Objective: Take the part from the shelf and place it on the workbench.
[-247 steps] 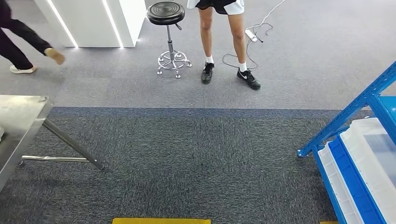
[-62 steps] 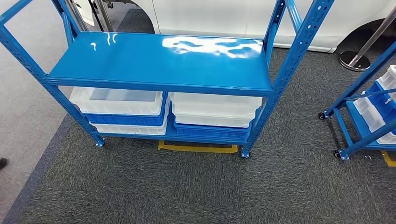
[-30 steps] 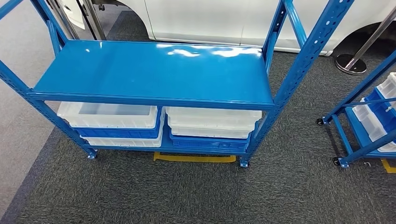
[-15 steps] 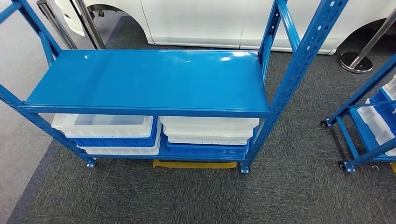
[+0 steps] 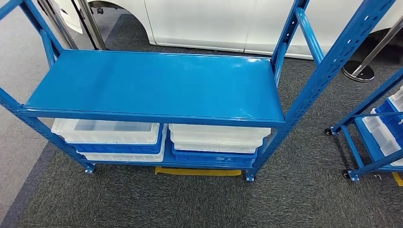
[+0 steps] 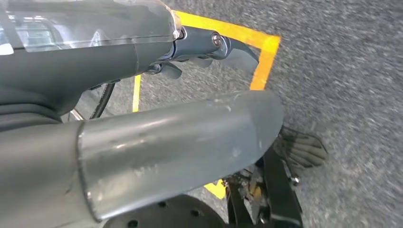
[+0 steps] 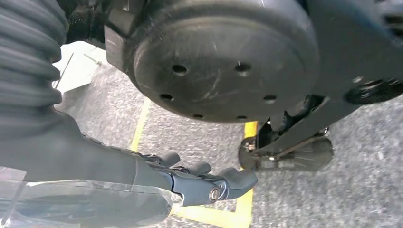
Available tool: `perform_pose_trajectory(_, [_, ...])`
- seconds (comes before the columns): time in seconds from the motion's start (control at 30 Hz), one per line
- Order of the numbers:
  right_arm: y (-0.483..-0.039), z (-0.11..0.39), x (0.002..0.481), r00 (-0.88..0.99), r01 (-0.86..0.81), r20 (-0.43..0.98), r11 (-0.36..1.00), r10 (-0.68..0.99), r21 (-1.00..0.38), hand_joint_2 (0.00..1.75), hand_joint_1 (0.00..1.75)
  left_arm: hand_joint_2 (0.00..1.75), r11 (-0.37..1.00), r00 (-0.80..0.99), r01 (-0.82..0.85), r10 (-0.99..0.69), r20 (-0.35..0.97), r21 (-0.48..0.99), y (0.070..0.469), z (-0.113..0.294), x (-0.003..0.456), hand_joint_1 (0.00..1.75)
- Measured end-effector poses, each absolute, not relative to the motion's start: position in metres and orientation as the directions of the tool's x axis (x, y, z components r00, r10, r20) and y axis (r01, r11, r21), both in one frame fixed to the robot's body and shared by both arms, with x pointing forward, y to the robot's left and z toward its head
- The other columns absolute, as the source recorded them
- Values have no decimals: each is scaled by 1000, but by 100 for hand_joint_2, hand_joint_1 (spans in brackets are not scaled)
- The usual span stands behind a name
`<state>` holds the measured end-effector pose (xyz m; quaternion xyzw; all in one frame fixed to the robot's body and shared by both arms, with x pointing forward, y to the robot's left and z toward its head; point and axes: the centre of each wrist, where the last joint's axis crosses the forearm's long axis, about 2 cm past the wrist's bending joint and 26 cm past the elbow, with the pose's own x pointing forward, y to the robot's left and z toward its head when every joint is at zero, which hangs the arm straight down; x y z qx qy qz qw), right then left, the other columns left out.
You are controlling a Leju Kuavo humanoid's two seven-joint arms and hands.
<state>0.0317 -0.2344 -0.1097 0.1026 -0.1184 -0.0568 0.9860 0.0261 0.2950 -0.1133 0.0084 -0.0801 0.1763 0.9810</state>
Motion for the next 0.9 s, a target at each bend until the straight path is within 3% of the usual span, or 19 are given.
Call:
perform_pose_trajectory(0.07, [-235,-110,32,965,89,222,973,-137,214,175,0,175,938,925,-346,344,164,-15,295,-113,26,0])
perform_pose_trajectory(0.43, [-240,-111,28,973,98,189,979,-132,177,175,0,175,955,949,-295,294,115,-6,293,-113,25,0])
perform_pose_trajectory(0.57, [-247,-111,27,972,101,194,983,-130,150,0,0,0,962,955,-271,269,124,0,295,-113,23,0])
perform_pose_trajectory(0.83, [-260,-112,21,974,88,200,990,-108,107,0,0,0,974,964,-226,223,142,4,295,-113,19,0])
perform_pose_trajectory(0.87, [-261,-112,21,973,90,201,990,-109,104,0,11,0,976,965,-219,216,146,5,295,-113,18,44])
perform_pose_trajectory(0.9, [-261,-113,20,973,91,201,991,-110,103,0,15,0,976,966,-215,212,148,5,295,-113,18,58])
